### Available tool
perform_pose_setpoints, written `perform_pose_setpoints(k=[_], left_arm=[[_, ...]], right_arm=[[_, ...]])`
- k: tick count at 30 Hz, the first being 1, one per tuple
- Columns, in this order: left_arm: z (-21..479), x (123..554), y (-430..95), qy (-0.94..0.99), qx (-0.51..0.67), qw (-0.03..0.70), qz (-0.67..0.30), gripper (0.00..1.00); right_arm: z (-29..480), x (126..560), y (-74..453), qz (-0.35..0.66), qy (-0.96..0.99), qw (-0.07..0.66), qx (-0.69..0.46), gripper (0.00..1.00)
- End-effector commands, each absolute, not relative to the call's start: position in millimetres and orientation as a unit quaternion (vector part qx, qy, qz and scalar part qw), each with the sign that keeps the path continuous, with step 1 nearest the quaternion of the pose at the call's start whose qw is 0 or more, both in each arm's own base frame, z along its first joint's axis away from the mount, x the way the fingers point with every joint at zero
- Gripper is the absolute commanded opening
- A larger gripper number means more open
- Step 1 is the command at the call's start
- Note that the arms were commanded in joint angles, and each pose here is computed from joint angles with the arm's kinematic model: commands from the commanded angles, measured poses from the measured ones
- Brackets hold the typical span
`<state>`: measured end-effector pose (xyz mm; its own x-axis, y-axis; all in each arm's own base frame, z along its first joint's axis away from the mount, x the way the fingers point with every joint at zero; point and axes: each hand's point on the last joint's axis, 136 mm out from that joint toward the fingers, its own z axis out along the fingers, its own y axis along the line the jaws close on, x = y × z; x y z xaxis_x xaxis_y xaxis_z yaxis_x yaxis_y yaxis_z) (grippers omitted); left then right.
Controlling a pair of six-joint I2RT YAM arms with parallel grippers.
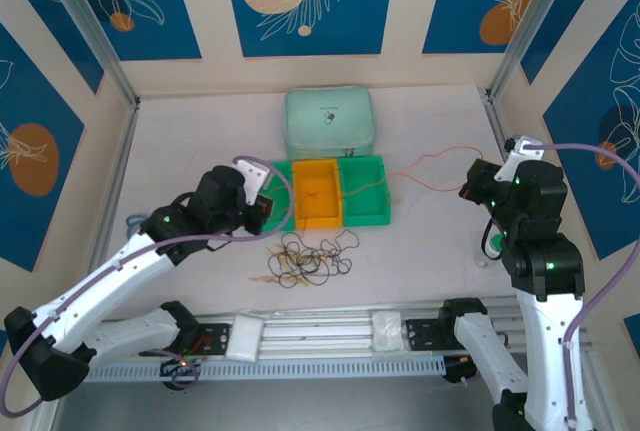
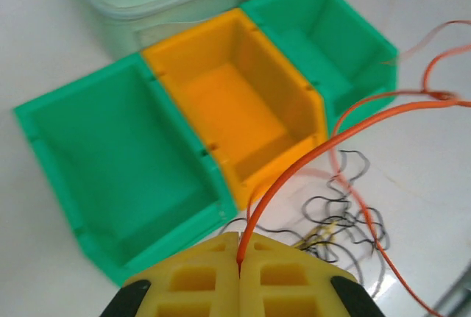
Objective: Untangle the cables
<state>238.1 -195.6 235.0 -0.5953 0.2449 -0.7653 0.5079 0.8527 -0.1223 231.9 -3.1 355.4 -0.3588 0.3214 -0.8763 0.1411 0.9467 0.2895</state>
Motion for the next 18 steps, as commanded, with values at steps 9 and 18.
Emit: perform_pose_setpoints(k=[9,18], left_arm=[[252.1,240.6,-148.3,0.89,0.153,0.415,-0.111,0.0],[262.0,240.4,-105.3,0.899,0.101,0.422,-0.058,0.0]], right_arm=[[345.8,229.6,-18.9,0.085,0.822,0.539,0.164,0.0],[337.5,230.7,-27.0,0.085,0.823,0.532,0.179,0.0]])
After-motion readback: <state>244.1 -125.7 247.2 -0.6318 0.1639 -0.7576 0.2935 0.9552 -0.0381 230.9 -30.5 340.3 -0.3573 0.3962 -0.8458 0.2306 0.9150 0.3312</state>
